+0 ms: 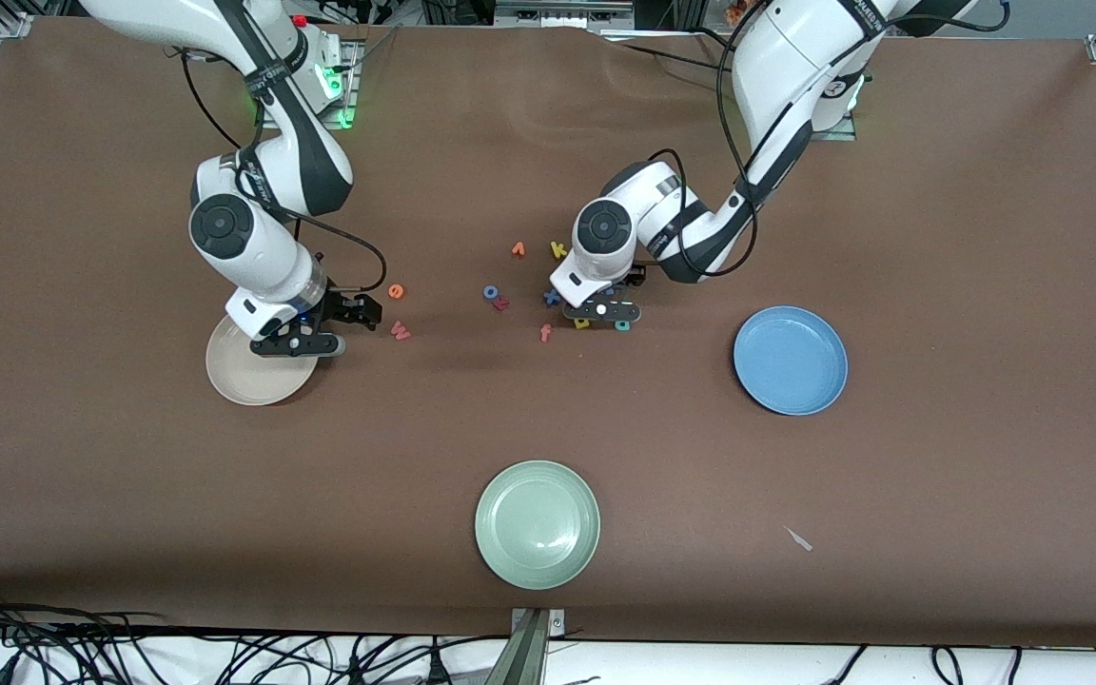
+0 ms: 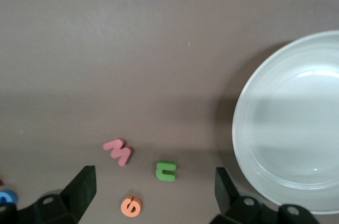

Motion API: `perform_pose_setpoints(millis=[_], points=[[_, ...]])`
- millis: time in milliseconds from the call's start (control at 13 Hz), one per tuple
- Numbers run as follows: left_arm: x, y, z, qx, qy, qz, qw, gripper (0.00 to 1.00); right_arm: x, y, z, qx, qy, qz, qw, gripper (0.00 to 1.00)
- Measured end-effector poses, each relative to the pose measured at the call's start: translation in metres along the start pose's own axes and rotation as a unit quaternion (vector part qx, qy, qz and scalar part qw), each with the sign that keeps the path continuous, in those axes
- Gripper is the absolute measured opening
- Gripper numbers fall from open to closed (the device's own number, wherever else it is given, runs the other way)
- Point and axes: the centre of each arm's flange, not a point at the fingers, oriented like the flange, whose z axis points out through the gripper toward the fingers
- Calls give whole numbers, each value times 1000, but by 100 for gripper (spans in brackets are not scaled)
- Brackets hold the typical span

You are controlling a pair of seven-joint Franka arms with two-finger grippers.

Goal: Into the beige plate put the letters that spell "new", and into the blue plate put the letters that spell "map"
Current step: 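Grasp the blue E with the left gripper while the right gripper grasps green c, then drop the E with the left gripper while the right gripper carries the c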

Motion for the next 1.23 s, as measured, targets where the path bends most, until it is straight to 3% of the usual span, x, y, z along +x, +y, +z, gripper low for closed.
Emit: perform_pose_setpoints(millis=[231, 538, 846, 1231], points=[[-2, 3, -5, -4, 3, 1, 1000, 29, -9, 3, 26, 2, 1, 7, 1000, 100], [13, -13, -14, -8, 7, -6, 1000, 27, -17, 6, 52, 3, -5, 10, 1000, 100], [24, -47, -74, 12, 17, 0, 1000, 27, -27, 10, 73, 7, 2, 11, 1000, 99], [76, -165, -101, 29, -21, 52, 998, 27, -37, 13, 85, 5, -6, 19, 1000, 96]])
